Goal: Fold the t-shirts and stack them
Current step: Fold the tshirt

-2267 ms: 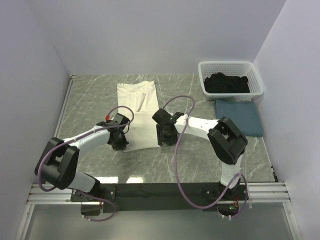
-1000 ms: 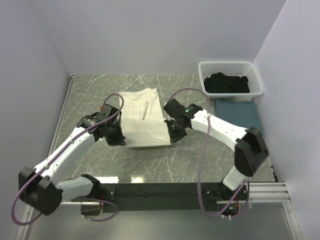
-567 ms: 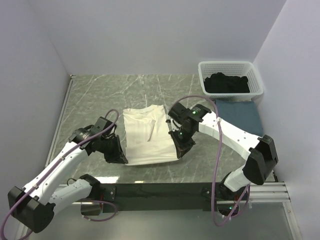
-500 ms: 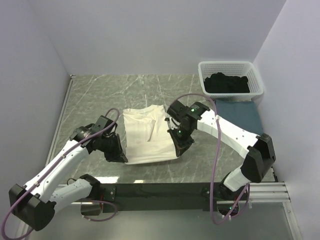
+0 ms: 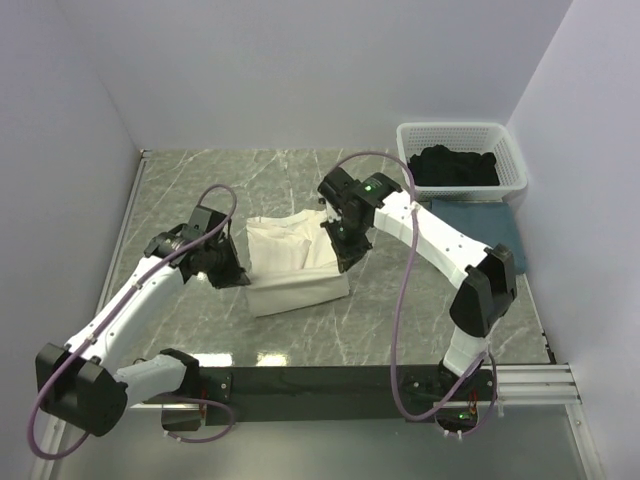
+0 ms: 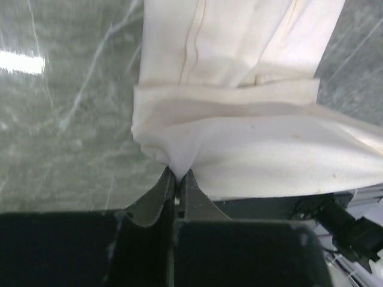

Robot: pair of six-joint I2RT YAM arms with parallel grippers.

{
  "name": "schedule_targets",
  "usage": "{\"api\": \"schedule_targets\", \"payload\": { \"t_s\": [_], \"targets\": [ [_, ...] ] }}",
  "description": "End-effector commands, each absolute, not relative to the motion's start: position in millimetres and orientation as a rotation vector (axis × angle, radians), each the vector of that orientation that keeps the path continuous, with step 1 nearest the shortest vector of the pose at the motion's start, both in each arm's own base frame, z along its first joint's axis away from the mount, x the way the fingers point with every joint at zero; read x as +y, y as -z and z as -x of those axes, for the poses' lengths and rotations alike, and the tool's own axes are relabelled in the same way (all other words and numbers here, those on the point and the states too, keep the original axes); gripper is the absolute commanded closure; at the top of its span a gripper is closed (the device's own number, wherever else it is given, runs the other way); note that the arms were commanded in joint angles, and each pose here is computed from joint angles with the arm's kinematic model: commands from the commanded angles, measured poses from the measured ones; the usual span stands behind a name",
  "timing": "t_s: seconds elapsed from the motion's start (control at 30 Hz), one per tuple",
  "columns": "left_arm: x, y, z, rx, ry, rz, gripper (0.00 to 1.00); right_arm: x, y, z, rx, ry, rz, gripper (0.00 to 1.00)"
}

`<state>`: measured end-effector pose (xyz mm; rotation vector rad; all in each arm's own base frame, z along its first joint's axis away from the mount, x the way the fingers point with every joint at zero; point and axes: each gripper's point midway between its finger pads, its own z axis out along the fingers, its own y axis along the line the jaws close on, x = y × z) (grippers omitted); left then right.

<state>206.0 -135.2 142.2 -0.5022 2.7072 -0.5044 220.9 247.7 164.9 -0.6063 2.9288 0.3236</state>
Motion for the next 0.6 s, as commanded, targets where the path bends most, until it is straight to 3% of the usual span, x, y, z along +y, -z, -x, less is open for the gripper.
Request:
{"api": "schedule_targets", "payload": {
  "t_s": [0.0,0.57],
  "targets": [
    [-128.9,-149.1,-245.6,2.586,0.469,0.437,0.99,240.1,-171.6,-257.6,2.848,-0.224,0.57,1.0],
    [-121.3,-157.5,-324.2,2.425,0.432,0.38,0.99,258.4,-177.4,-339.9,2.676,-0.266,0.472,1.0]
  ]
}}
